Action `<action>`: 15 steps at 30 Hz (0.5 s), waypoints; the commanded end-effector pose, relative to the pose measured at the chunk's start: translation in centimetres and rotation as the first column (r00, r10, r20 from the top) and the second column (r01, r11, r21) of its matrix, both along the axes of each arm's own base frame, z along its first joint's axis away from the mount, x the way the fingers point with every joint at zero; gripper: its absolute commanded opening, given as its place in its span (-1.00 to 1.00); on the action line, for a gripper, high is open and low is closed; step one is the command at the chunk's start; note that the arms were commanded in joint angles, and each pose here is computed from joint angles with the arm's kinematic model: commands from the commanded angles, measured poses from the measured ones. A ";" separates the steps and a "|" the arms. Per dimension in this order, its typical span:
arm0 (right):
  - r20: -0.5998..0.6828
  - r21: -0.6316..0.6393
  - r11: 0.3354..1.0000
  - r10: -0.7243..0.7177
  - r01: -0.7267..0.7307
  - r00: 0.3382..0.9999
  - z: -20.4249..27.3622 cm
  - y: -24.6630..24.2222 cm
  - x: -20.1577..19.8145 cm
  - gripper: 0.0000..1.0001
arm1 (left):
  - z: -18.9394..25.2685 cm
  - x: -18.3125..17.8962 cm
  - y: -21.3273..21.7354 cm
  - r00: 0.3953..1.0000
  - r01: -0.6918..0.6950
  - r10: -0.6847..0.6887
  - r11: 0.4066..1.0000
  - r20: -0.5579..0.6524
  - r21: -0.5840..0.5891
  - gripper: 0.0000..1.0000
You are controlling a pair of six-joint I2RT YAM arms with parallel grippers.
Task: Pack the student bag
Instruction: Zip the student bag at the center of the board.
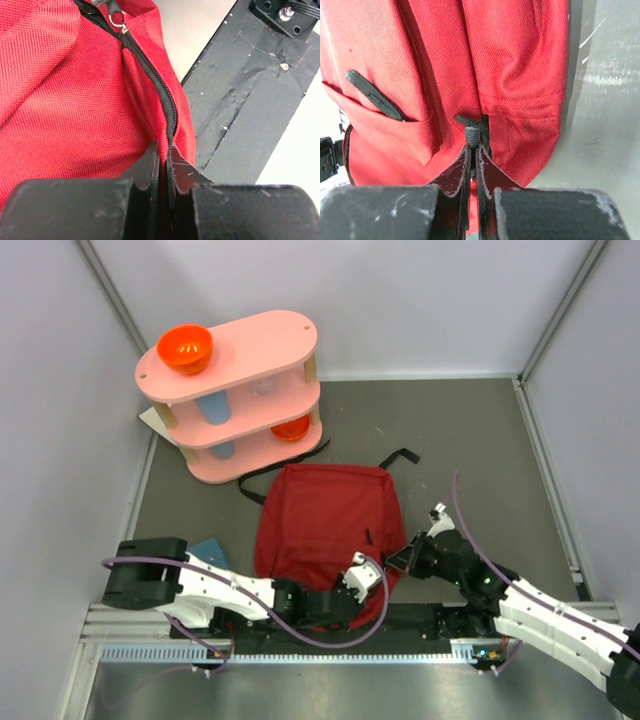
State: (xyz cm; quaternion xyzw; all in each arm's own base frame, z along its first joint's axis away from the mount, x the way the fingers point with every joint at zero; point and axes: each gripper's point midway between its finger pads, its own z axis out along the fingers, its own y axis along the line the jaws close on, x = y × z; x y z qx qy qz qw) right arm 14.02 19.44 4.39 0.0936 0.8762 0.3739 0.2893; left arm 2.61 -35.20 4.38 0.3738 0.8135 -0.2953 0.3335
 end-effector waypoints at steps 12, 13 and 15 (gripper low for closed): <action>0.208 0.039 0.901 -0.430 0.432 0.879 3.3 -4.9 9.7 -1.00 | -1.7 -5.0 3.8 0.982 0.183 -0.188 0.972 0.021 0.148 -1.00; 0.209 0.037 0.900 -0.431 0.433 0.878 3.4 -4.9 9.9 -1.00 | -1.2 -5.0 3.9 0.983 0.180 -0.184 0.974 0.023 0.138 -1.00; 0.204 0.026 0.898 -0.435 0.439 0.877 3.1 -5.1 9.9 -1.00 | -0.7 -4.5 4.3 0.986 0.157 -0.164 0.978 0.043 0.136 -1.00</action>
